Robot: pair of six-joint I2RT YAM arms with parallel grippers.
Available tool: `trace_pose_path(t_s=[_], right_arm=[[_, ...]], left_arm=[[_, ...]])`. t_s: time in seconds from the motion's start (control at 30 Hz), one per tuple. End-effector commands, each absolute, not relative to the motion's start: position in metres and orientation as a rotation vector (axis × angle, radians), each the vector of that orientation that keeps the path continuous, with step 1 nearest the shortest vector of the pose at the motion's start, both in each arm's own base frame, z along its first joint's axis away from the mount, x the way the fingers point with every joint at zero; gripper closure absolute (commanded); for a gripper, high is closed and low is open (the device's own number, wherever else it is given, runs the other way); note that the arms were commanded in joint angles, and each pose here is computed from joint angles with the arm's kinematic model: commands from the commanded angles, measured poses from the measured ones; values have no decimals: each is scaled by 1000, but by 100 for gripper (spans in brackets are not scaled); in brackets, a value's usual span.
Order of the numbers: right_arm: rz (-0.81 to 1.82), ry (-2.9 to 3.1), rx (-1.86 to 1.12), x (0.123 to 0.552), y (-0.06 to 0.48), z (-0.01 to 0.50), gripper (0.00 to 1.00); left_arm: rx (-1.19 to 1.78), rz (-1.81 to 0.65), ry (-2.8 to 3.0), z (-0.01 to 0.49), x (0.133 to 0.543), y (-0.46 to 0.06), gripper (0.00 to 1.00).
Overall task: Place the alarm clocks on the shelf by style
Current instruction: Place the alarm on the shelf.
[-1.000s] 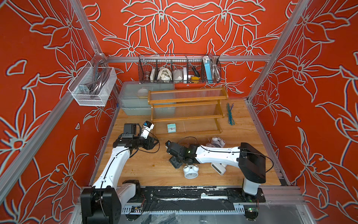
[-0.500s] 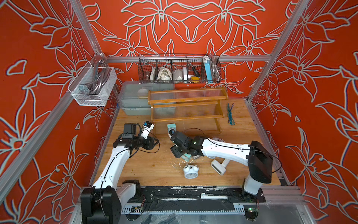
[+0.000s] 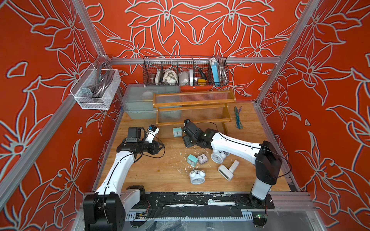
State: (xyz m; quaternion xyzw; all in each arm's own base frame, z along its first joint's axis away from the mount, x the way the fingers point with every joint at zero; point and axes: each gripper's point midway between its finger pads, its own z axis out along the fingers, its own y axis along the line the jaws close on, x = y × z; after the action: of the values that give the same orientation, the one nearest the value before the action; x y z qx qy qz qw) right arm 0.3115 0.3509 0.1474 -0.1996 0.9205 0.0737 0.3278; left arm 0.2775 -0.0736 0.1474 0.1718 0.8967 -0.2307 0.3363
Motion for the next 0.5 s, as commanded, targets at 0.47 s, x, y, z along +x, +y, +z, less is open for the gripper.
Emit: trace_pose_path(t_s=[0.47], right_arm=[[133,2426,-321,372,351,135,42]], left_arm=[[454,-603,2339,147,273,-74,44]])
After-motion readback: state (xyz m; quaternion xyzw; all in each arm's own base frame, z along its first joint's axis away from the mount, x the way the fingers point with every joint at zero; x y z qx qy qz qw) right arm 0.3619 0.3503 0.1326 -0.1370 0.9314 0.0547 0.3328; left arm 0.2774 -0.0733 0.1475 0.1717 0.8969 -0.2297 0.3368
